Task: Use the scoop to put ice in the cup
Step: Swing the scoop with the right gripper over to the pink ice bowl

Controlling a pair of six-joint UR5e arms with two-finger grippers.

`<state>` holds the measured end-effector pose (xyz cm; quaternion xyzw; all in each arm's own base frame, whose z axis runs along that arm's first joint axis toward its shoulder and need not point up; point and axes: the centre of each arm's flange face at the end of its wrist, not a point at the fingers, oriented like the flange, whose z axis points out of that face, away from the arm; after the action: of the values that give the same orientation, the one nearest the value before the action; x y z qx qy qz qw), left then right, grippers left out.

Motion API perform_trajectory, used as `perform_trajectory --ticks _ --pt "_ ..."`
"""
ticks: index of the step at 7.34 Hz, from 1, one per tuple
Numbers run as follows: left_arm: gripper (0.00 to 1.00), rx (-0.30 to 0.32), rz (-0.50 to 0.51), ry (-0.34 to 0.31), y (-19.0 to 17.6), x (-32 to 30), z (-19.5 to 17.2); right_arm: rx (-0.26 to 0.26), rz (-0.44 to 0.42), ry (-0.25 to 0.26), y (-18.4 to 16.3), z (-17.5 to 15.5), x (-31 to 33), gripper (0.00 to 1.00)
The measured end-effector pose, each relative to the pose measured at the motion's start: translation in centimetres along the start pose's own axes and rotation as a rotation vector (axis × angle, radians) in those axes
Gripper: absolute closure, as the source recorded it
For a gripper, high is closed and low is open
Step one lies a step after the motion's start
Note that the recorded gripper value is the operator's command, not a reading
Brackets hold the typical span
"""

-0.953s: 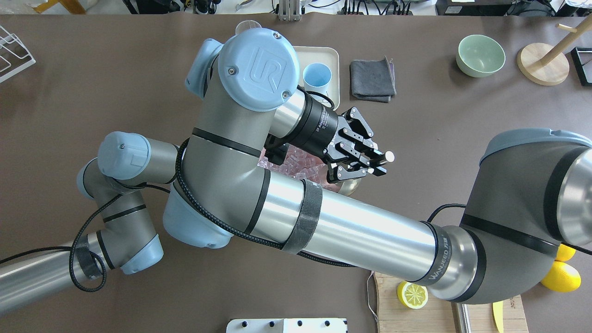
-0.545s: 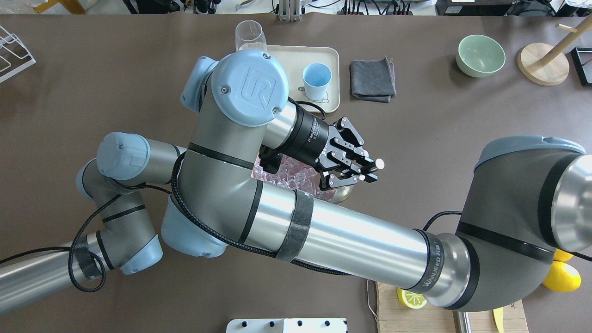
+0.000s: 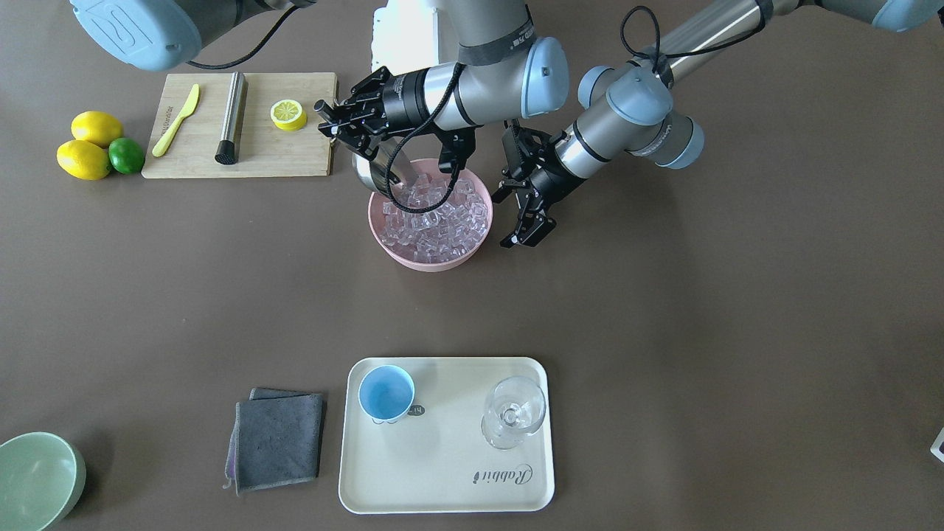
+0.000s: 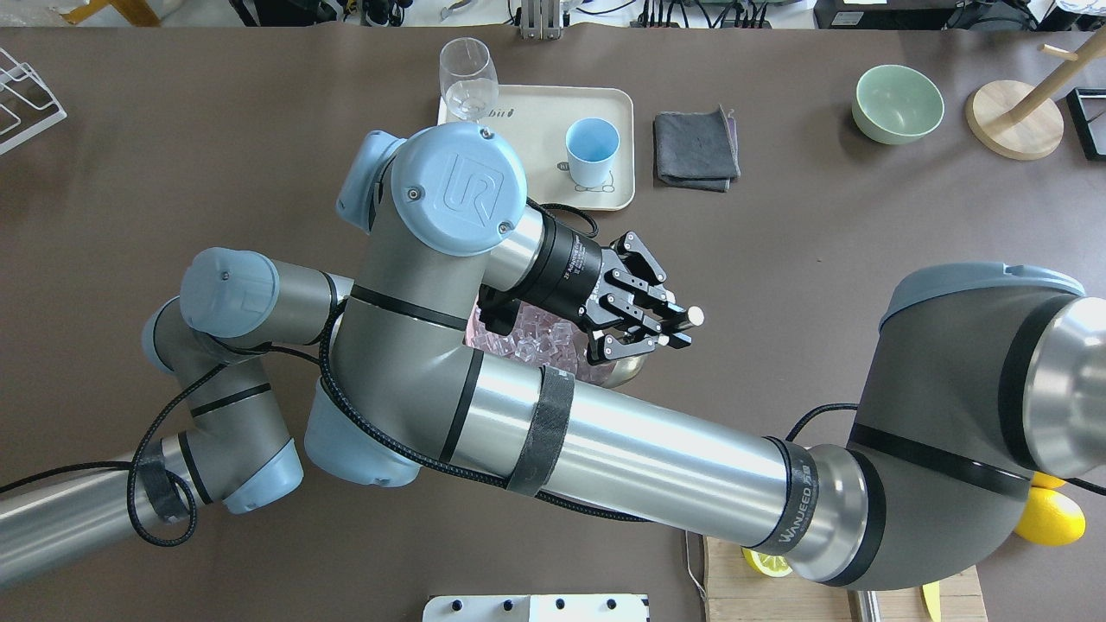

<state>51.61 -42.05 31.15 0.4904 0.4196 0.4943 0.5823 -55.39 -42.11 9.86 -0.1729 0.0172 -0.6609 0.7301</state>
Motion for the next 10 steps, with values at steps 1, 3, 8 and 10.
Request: perform_trajectory --ticks 1,3,8,10 --pt "0.02 0.0 0.0 0.0 0.0 0.0 0.0 0.006 -0.001 0.003 -0.4 0.0 0.1 1.0" --pt "0.02 0.0 0.0 0.0 0.0 0.0 0.0 0.018 -0.002 0.009 -1.1 0.1 0.4 1.0" --pt "0.02 -0.001 -0.001 0.0 0.1 0.0 0.0 0.111 -0.01 0.055 -3.4 0.5 1.4 1.0" --pt "0.02 -0.001 -0.001 0.0 0.1 0.0 0.0 0.156 -0.015 0.085 -3.8 1.6 1.7 1.0"
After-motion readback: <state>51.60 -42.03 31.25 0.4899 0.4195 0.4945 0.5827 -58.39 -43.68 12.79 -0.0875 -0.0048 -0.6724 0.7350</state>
